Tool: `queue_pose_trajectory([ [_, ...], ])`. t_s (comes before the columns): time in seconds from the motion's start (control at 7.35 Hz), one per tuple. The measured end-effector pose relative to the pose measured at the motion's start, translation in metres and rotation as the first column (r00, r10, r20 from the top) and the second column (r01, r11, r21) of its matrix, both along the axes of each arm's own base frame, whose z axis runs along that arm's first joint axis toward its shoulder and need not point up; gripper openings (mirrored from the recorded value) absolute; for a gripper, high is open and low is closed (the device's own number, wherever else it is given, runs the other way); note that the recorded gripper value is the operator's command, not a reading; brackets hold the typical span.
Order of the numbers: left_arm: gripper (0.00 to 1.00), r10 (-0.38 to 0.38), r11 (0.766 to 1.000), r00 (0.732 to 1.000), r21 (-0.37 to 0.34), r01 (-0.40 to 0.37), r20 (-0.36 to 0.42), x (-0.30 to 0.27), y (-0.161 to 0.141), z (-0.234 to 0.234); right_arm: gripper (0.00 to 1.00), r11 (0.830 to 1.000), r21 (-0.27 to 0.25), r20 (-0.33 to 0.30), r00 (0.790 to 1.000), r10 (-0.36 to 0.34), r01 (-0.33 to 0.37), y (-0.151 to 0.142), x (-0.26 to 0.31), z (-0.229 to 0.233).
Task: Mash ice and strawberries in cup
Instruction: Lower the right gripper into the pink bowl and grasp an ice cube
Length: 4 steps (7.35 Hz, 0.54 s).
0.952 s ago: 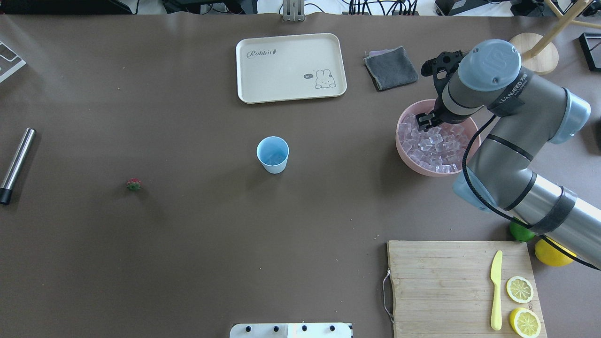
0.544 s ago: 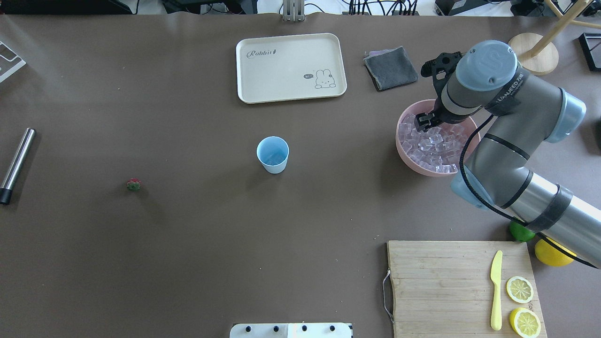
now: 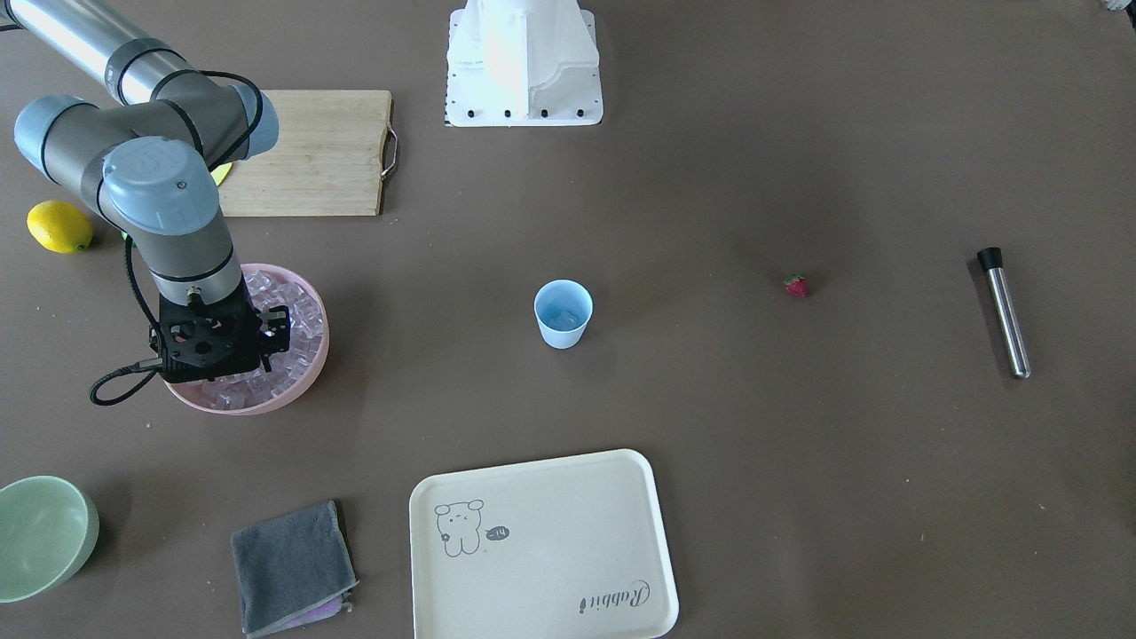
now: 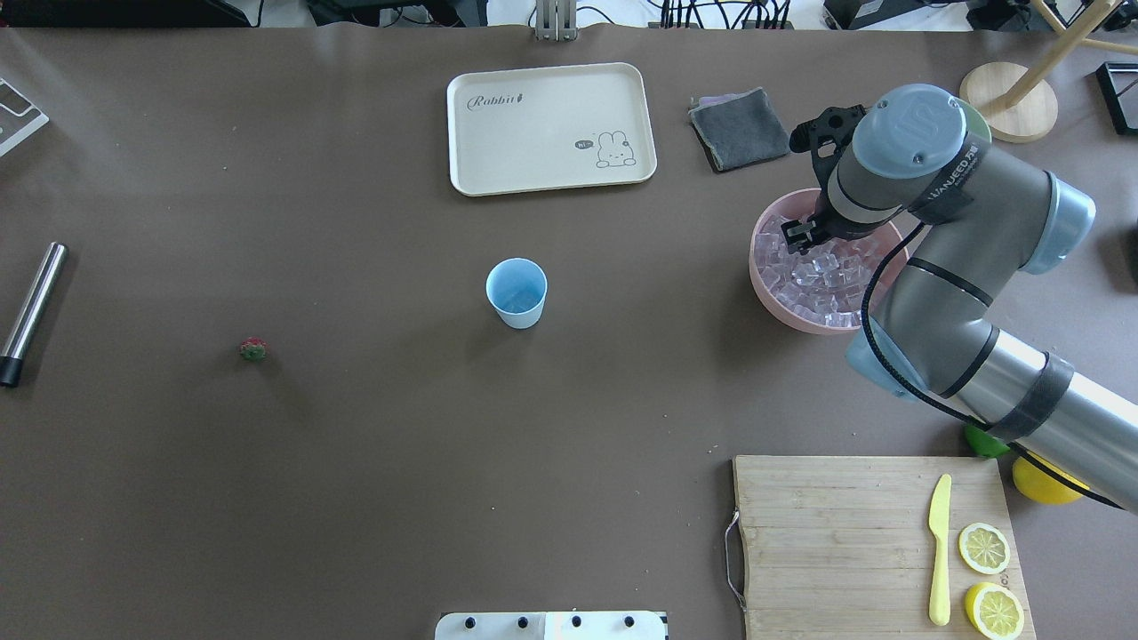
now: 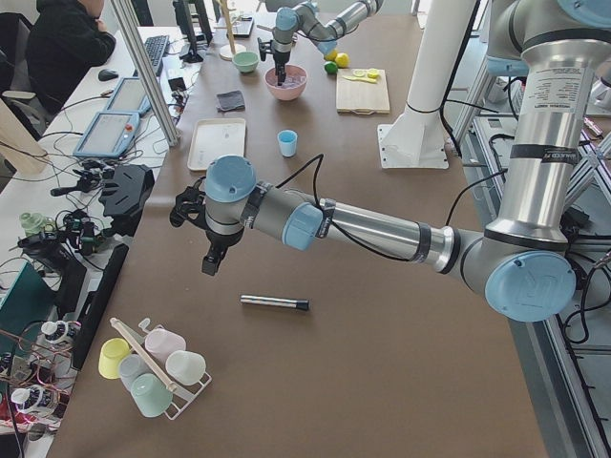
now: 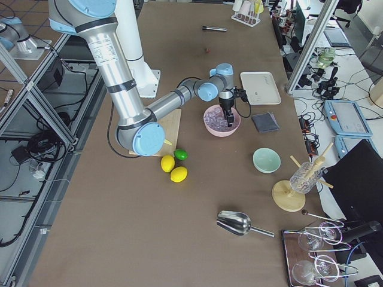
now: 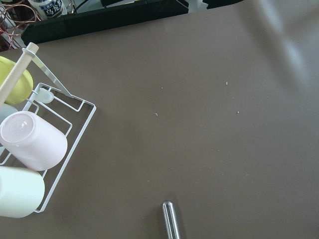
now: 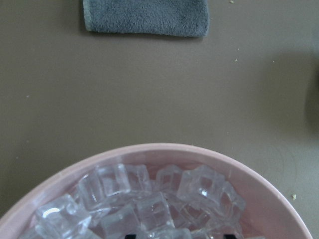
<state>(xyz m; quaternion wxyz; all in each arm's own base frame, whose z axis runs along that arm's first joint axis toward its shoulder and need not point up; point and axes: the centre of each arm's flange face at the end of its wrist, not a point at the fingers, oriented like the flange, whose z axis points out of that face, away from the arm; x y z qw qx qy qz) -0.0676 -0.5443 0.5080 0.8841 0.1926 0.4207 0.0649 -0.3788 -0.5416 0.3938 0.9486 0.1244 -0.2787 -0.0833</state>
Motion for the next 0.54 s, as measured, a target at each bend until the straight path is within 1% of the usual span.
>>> queue_pose_trajectory([
  [0.14,0.98,0.000,1.000,1.000,0.001,0.000,0.000,0.0000,0.0001,-0.0008,0.18,1.000,-0.001,0.000,1.000,-0.002,0.002,0.0006,-0.0006,0.0007],
  [0.27,0.98,0.000,1.000,1.000,0.002,0.000,0.000,0.0001,0.0002,-0.0014,0.11,1.000,-0.002,0.000,1.000,-0.003,0.003,0.0009,-0.0004,0.0003],
  [0.41,0.98,0.000,1.000,1.000,0.002,0.000,0.000,0.0001,0.0002,-0.0014,0.08,1.000,-0.002,0.001,1.000,-0.002,0.002,0.0007,0.0011,-0.0014],
  [0.54,0.98,0.000,1.000,1.000,0.003,0.000,0.000,0.0001,0.0002,-0.0017,0.07,1.000,-0.002,0.004,1.000,0.001,-0.001,-0.0004,0.0041,-0.0036],
])
